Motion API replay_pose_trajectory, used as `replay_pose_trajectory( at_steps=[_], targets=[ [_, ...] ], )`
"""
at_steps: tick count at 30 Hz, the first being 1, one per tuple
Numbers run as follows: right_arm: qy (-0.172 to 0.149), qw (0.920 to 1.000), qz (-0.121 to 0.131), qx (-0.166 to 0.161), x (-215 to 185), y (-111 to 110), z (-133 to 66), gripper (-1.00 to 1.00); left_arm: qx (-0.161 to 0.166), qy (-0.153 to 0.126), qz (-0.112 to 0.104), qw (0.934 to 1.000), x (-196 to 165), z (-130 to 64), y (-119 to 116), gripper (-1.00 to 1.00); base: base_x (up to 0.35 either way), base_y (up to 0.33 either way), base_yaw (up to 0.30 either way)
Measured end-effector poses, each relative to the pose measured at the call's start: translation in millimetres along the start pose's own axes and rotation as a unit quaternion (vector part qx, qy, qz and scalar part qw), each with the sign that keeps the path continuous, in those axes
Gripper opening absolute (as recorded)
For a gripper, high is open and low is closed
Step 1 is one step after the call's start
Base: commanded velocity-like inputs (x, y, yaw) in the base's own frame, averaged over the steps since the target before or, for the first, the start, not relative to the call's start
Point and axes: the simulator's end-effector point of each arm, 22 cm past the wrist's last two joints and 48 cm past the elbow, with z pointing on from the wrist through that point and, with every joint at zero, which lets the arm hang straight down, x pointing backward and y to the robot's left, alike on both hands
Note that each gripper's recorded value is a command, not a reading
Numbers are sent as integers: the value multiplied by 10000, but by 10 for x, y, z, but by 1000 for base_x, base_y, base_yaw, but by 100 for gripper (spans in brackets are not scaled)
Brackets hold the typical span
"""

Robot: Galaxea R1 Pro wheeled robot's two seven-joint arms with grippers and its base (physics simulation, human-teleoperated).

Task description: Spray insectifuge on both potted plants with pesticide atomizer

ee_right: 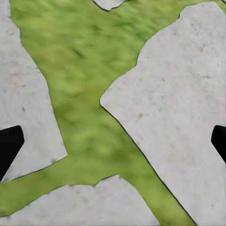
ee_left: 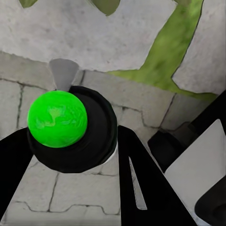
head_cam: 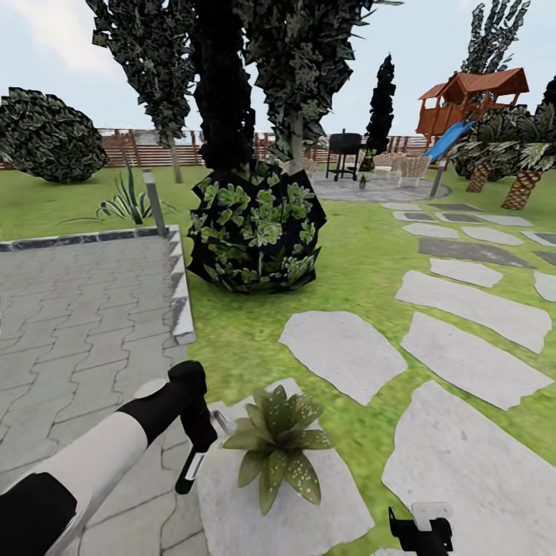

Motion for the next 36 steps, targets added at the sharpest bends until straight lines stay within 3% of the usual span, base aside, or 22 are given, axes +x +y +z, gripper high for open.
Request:
replay_pose_trajectory(
  at_steps=[2, 11, 14, 25, 27, 29, 33, 36],
  targets=[
    [-1, 10000, 1, 1, -1, -1, 0, 100, 16, 1, 2, 10000, 0, 11, -13, -100, 13, 105, 0],
    [1, 10000, 4, 6, 1, -6, 0, 100, 253, 270, 9, 9993, 253, 487, -350, -100, 1, 6, 0],
    [0, 10000, 3, 12, 1, -14, 1, 100, 126, 316, 53, 9994, 281, 635, -416, -100, 0, 0, 0],
    [-2, 10000, 2, 9, -1, -12, 1, 100, 208, 594, -131, 9979, 496, 812, -433, -100, 0, 0, 0],
    [-1, 10000, 0, 2, -1, -5, 1, 100, 169, 553, -199, 9981, 492, 808, -393, -100, 0, 0, 0],
    [-3, 10000, 1, -4, -2, 0, 0, 100, 102, 343, -362, 9987, 387, 773, -337, -100, 0, 0, 0],
    [-4, 10000, 2, -4, -2, 1, 0, 100, 159, 91, -188, 9997, 6, 750, -615, -100, 0, 0, 0],
    [-4, 10000, 1, -5, -2, 2, 0, 100, -108, 62, -144, 9998, -53, 751, -548, -100, 0, 0, 0]
  ],
)
